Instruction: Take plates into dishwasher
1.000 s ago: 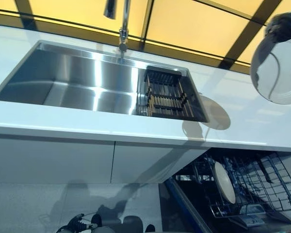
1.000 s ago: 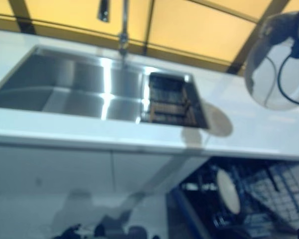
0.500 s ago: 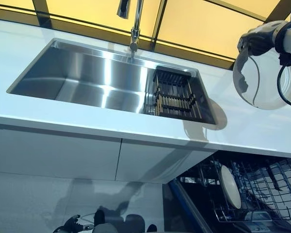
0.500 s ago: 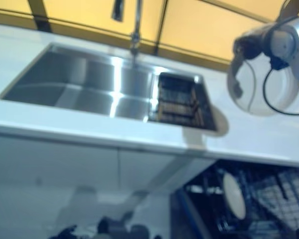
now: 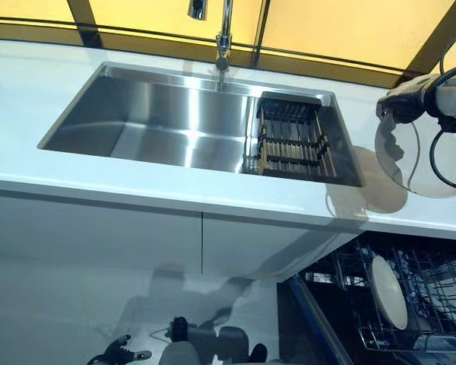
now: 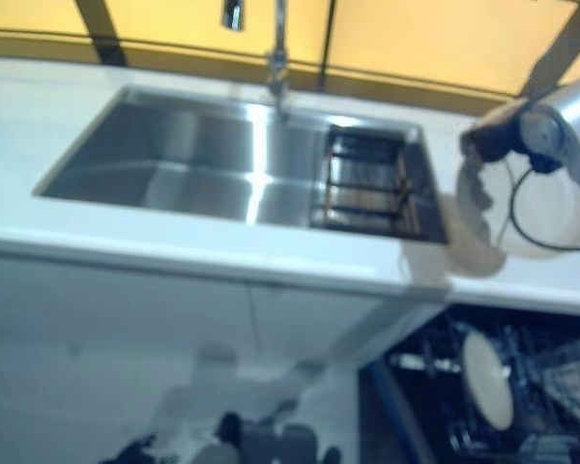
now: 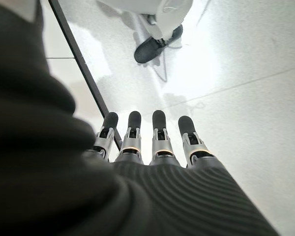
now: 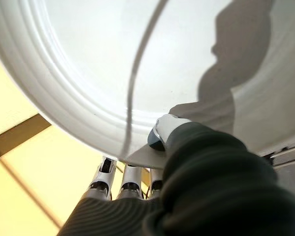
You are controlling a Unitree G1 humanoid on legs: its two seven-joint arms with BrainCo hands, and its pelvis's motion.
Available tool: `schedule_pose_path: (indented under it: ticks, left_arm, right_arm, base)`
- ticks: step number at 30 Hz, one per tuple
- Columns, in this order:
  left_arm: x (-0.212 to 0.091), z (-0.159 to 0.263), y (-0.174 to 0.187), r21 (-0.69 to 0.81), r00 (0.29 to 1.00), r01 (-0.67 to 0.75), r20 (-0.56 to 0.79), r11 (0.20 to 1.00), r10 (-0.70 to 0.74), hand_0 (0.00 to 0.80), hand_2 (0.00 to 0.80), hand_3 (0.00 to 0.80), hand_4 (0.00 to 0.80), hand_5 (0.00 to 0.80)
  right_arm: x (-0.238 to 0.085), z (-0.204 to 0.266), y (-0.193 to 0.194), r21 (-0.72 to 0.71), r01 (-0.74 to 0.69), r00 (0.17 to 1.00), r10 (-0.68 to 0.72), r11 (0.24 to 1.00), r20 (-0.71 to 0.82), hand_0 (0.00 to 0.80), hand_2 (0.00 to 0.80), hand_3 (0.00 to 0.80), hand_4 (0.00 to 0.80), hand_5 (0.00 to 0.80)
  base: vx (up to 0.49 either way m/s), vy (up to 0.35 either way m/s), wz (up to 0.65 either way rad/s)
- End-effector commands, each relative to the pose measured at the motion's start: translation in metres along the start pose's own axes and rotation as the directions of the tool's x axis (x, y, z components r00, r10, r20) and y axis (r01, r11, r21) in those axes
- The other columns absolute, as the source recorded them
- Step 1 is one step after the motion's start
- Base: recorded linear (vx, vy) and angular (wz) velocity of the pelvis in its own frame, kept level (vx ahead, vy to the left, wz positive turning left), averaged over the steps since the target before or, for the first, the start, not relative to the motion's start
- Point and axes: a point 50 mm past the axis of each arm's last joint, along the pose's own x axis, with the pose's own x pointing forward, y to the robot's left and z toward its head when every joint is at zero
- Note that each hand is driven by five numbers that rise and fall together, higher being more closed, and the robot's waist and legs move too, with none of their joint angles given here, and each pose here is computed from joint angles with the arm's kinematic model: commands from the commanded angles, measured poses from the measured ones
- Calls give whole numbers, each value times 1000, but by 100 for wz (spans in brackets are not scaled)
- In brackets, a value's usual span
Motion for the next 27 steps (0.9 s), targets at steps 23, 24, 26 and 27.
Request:
schedule_pose_path:
  ticks: [23, 24, 26, 27]
  left_arm:
    - [-2, 14, 18, 5, 994, -39, 103, 999, 38, 0, 0, 0, 0, 0]
    - [-2, 14, 18, 5, 994, -38, 103, 999, 37, 0, 0, 0, 0, 0]
    - [-2, 14, 17, 5, 994, -35, 108, 999, 35, 0, 0, 0, 0, 0]
    - [-2, 15, 18, 0, 993, -35, 109, 999, 35, 0, 0, 0, 0, 0]
  right_arm:
    - [-24, -29, 4, -17, 79, 991, -81, 997, -105, 800, 800, 800, 800, 800]
    - [-24, -30, 5, -23, 76, 991, -78, 997, -108, 800, 800, 800, 800, 800]
    - [-25, -32, 7, -28, 68, 990, -71, 997, -120, 800, 800, 800, 800, 800]
    - [-26, -34, 9, -28, 64, 989, -67, 998, -128, 800, 800, 800, 800, 800]
  base:
    - [-3, -53, 3]
    - [0, 0, 0]
    - [0, 0, 0]
    - [0, 0, 0]
